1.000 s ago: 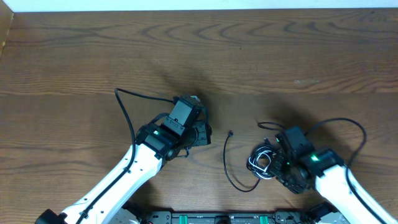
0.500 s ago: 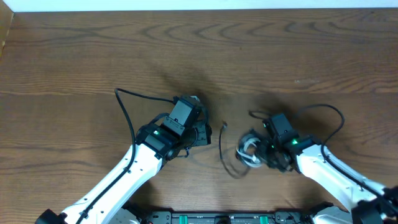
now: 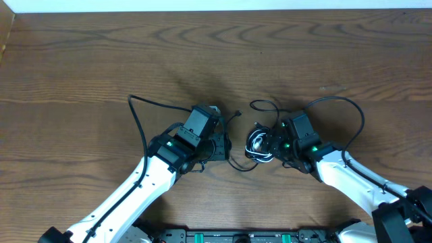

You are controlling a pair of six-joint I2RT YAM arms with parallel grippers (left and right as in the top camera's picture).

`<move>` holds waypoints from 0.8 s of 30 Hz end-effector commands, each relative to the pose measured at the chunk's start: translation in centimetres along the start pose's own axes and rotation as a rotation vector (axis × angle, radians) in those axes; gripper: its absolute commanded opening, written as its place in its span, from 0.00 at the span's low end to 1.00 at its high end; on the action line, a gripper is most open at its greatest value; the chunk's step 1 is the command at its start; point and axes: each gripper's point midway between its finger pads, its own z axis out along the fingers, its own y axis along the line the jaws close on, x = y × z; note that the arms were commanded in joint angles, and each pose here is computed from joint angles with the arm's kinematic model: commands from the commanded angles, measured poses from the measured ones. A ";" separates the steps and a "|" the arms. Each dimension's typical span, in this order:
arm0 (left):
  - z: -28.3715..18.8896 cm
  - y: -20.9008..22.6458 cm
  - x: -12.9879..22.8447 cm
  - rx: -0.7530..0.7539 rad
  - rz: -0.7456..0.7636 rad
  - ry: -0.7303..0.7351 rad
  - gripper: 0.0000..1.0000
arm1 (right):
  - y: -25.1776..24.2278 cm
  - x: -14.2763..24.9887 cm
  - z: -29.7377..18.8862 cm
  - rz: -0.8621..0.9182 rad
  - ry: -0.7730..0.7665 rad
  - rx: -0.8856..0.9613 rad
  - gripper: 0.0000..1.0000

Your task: Untangle cables

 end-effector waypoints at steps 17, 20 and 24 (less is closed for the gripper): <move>-3.4 -4.4 -1.1 0.204 -0.361 -0.043 0.53 | -2.3 0.2 -13.8 0.137 -0.152 -0.008 0.91; -2.4 -6.0 -0.8 0.227 -0.318 -0.032 0.53 | -3.5 1.0 -15.0 0.143 -0.168 0.011 0.93; 0.0 -5.9 0.3 0.163 -0.384 0.008 0.53 | -5.1 2.1 -15.5 0.150 -0.154 0.066 0.99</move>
